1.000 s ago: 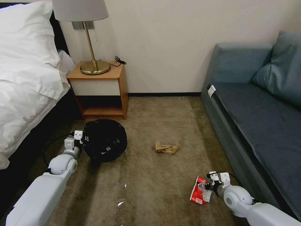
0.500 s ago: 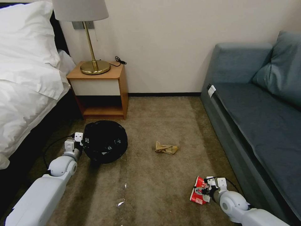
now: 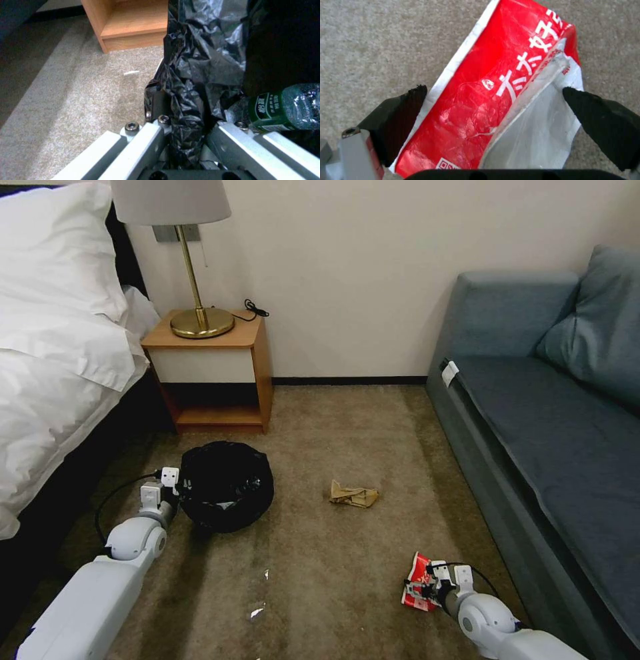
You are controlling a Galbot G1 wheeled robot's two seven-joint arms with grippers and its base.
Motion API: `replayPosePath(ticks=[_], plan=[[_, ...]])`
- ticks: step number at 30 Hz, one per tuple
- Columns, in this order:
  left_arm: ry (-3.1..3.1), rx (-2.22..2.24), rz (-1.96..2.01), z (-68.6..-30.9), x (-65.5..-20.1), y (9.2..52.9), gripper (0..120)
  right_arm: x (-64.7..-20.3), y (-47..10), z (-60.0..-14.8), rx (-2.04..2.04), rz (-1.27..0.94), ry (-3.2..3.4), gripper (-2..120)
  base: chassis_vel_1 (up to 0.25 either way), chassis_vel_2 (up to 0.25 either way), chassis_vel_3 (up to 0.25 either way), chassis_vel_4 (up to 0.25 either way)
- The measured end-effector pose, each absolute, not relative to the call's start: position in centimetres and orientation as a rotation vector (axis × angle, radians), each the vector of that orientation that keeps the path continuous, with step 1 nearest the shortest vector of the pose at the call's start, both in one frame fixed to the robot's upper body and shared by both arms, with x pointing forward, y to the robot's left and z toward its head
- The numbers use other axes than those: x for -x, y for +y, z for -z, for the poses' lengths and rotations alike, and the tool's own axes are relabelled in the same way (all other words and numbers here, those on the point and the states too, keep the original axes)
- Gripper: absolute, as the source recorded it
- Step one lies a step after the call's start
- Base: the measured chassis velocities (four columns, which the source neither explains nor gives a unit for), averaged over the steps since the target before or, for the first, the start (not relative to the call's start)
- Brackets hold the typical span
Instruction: Pick up the trash bin, then pick up the garbage on the floor and place it into the trash bin.
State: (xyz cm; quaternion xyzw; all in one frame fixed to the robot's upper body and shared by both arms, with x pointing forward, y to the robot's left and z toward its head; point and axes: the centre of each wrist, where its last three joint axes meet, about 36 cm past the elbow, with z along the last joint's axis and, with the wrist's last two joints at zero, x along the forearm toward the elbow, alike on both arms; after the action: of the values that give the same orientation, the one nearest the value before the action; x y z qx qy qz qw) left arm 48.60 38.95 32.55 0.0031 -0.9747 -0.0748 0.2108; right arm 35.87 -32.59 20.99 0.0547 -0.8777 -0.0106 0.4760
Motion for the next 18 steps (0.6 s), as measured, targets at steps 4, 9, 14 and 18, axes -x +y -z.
replayPosePath(ticks=[4,9,14,18], plan=[[-2.707,-0.009,0.208,-32.49,-48.63,38.98,0,-35.85,-32.93,-20.87,-0.139,0.035,-2.15,100,0.0,0.0,0.0,0.0],[-2.705,-0.006,0.211,-32.41,-48.64,38.91,0,-36.01,-33.04,-20.68,-0.152,0.047,-2.154,99,0.0,0.0,0.0,0.0],[-2.705,-0.004,0.213,-32.44,-48.7,38.89,0,-36.43,-32.87,-20.46,-0.164,0.063,-2.16,90,0.0,0.0,0.0,0.0],[-2.704,-0.005,0.215,-32.47,-48.71,38.96,0,-36.46,-33.0,-20.34,-0.173,0.071,-2.163,82,0.0,0.0,0.0,0.0]])
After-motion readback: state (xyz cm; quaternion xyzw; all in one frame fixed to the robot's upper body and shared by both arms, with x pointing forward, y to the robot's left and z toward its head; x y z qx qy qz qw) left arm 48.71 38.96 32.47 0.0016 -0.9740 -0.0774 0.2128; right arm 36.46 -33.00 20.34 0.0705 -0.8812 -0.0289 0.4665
